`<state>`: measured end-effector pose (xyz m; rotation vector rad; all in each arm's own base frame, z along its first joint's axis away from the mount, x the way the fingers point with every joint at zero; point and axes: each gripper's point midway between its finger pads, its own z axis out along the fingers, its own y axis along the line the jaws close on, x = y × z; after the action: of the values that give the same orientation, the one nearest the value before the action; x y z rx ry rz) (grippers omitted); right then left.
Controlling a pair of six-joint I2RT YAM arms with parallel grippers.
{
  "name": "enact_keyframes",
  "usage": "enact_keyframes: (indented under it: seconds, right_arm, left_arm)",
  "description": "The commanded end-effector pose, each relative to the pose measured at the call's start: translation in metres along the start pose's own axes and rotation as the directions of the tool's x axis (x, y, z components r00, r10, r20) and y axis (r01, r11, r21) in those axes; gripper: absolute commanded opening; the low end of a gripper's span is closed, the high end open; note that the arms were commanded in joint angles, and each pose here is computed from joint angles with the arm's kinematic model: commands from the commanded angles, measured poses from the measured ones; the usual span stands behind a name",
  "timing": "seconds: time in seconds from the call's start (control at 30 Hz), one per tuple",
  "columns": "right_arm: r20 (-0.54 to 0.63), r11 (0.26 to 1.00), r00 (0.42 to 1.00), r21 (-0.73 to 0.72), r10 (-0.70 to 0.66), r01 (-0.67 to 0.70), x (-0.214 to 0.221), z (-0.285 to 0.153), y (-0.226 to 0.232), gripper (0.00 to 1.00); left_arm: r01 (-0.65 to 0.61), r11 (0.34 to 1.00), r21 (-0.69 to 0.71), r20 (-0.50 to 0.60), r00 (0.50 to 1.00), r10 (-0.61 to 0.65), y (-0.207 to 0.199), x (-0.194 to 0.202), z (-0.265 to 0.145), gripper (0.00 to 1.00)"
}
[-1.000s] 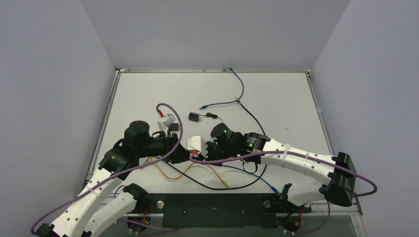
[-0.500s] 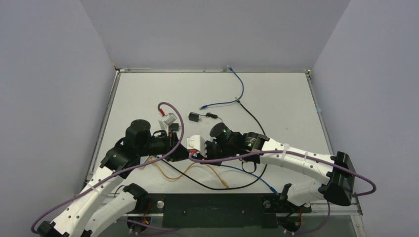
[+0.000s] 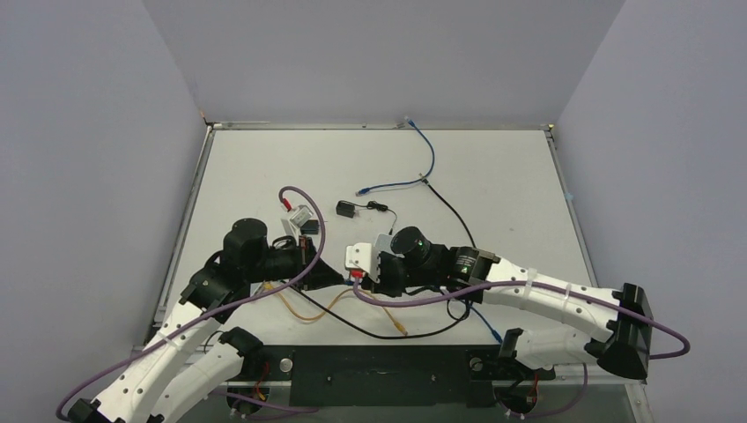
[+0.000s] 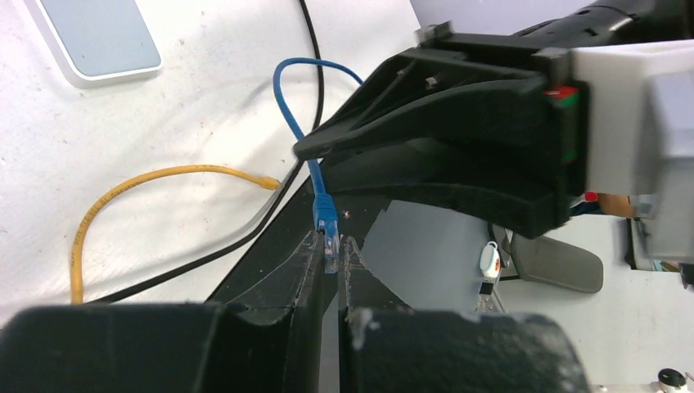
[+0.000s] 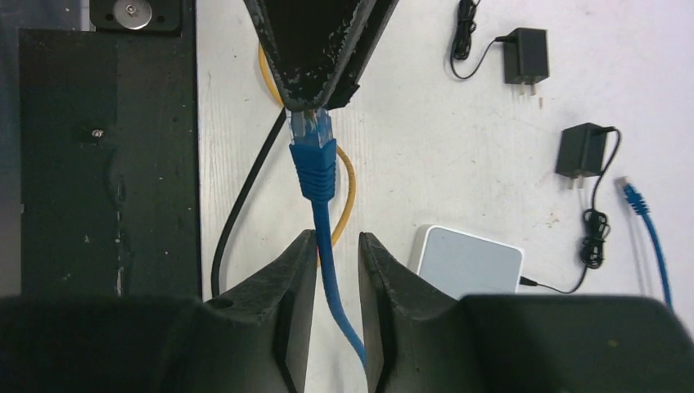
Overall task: Insert the plug into the switch port
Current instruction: Pick up the connector from the center of the board.
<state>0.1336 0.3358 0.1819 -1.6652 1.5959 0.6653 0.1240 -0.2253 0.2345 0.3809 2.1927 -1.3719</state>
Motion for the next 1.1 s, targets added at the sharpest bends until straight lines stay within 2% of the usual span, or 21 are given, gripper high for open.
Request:
enact_keyframes:
  seconds: [0.0, 0.2, 0.23, 0.4, 0.43, 0.47, 0.53, 0.57, 0.7, 0.83, 0.97, 1.07]
  right_arm:
    - [0.155, 0.985, 0.982, 0.149, -0.111, 0.087, -0.036, -0.028, -0.016, 0.23]
    - [0.198, 0.954, 0.971, 0.292, -0.135, 0.073, -0.037, -0.063, -0.03, 0.33]
    - [0.213, 0.941, 0.968, 0.333, -0.133, 0.056, -0.039, -0.074, -0.035, 0.38]
    - [0.314, 0.899, 0.948, 0.429, -0.057, -0.089, -0.044, -0.097, -0.049, 0.49]
    - [0.339, 0.89, 0.94, 0.435, -0.026, -0.132, -0.044, -0.101, -0.051, 0.71]
    - [0.356, 0.865, 0.935, 0.468, 0.001, -0.179, -0.041, -0.103, -0.058, 0.82]
    - [0.386, 0.83, 0.92, 0.49, 0.068, -0.267, -0.037, -0.106, -0.065, 0.86]
    - [0.379, 0.83, 0.922, 0.489, 0.075, -0.268, -0.036, -0.105, -0.065, 0.86]
    - [0.35, 0.907, 0.937, 0.392, 0.008, -0.154, -0.029, -0.086, -0.04, 0.86]
    - [0.358, 0.94, 0.93, 0.339, -0.083, -0.047, -0.032, -0.073, -0.019, 0.78]
    - [0.317, 0.956, 0.935, 0.287, -0.158, 0.064, -0.032, -0.054, 0.003, 0.73]
    - [0.276, 0.962, 0.943, 0.244, -0.188, 0.12, -0.03, -0.04, 0.012, 0.65]
  left_arm:
    - [0.052, 0.996, 0.067, 0.024, 0.998, -0.053, -0.012, -0.004, 0.002, 0.0]
    - [0.115, 0.991, 0.065, 0.046, 0.992, -0.118, -0.006, -0.007, 0.009, 0.0]
    - [0.126, 0.99, 0.068, 0.056, 0.99, -0.13, -0.006, -0.008, 0.01, 0.0]
    - [0.171, 0.982, 0.085, 0.077, 0.981, -0.178, -0.001, -0.01, 0.016, 0.0]
    - [0.179, 0.98, 0.091, 0.082, 0.979, -0.186, -0.002, -0.012, 0.017, 0.0]
    - [0.185, 0.979, 0.088, 0.084, 0.978, -0.193, 0.0, -0.011, 0.018, 0.0]
    - [0.202, 0.976, 0.083, 0.087, 0.974, -0.209, 0.002, -0.011, 0.019, 0.0]
    - [0.213, 0.974, 0.082, 0.089, 0.971, -0.22, 0.002, -0.011, 0.019, 0.0]
    - [0.266, 0.962, 0.069, 0.098, 0.957, -0.271, 0.009, -0.009, 0.021, 0.0]
    - [0.309, 0.948, 0.078, 0.105, 0.943, -0.316, 0.009, -0.009, 0.022, 0.0]
    - [0.336, 0.938, 0.083, 0.104, 0.933, -0.344, 0.009, -0.006, 0.021, 0.0]
    - [0.348, 0.933, 0.091, 0.1, 0.929, -0.356, 0.008, -0.004, 0.02, 0.0]
